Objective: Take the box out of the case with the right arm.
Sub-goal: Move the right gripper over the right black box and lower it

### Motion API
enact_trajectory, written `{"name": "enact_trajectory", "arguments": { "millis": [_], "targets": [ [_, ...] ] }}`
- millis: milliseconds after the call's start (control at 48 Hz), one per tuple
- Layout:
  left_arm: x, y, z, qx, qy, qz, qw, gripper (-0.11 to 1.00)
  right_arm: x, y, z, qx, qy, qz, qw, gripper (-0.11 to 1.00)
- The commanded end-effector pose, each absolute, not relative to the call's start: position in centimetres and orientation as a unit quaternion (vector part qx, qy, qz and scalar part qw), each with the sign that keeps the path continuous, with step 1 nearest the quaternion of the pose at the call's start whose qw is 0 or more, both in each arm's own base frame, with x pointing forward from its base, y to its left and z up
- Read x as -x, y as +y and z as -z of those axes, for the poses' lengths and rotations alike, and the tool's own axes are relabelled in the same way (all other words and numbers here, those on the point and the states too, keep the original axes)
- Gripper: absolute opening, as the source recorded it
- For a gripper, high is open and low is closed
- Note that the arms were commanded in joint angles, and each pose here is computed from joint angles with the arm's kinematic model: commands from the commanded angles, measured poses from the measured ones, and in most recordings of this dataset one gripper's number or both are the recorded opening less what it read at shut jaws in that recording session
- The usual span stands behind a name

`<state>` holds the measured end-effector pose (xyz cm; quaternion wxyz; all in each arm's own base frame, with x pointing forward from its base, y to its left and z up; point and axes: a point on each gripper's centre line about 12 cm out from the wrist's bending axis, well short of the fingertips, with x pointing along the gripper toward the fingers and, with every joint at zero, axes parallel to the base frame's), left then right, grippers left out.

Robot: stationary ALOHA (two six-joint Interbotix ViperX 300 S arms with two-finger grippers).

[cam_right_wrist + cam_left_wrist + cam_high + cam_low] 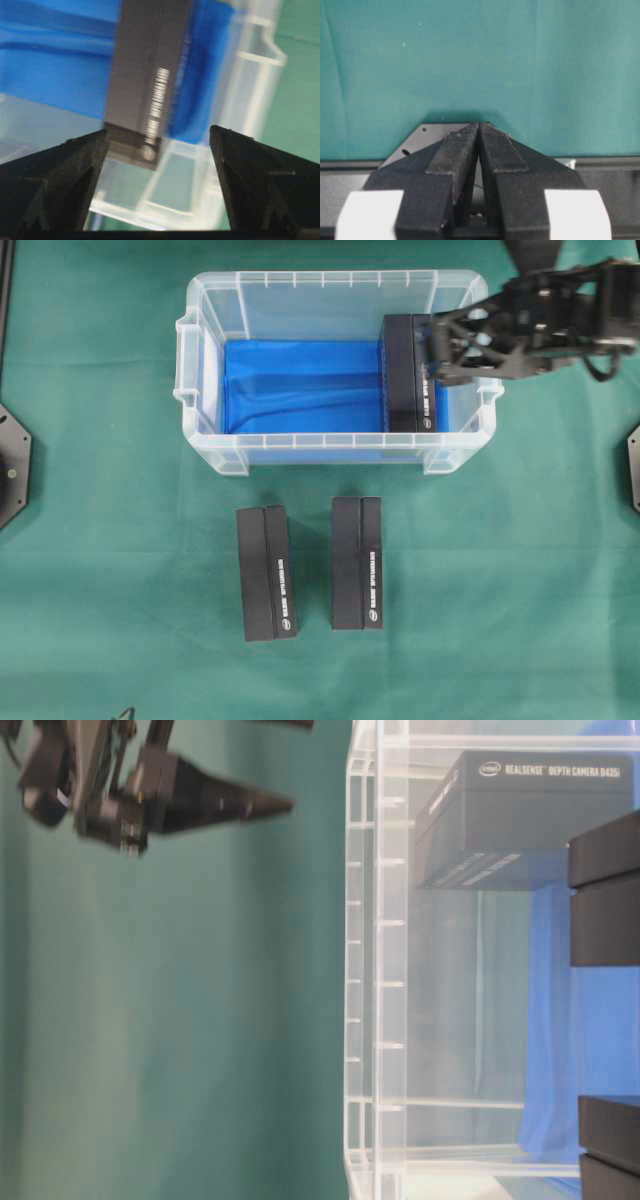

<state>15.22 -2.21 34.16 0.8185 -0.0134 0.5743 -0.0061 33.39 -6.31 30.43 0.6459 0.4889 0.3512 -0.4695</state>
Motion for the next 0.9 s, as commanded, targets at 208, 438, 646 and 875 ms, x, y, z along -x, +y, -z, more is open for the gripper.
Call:
{"name": "enact_trajectory", "arguments": {
  "millis": [208, 438, 646, 875],
  "targets": [
    [-15.4, -2.3, -34.4, 0.014, 0.570, 0.008, 0.821, 0.00, -36.6, -6.6, -32.0, -0.493, 0.340, 0.460, 0.655, 0.84],
    [-15.3, -2.2, -34.4, 0.014, 0.570, 0.008, 0.821, 0.00, -36.3, -6.6, -31.8, -0.490, 0.347, 0.472, 0.645, 0.84],
    [-15.3, -2.2, -34.4, 0.013, 0.570, 0.007, 0.822, 0.00, -36.1, -6.8, -31.8, -0.490, 0.348, 0.477, 0.642, 0.84],
    [-15.3, -2.2, -34.3, 0.013, 0.571, 0.007, 0.821, 0.00, -36.2, -6.8, -31.6, -0.490, 0.349, 0.477, 0.641, 0.84]
  ]
}}
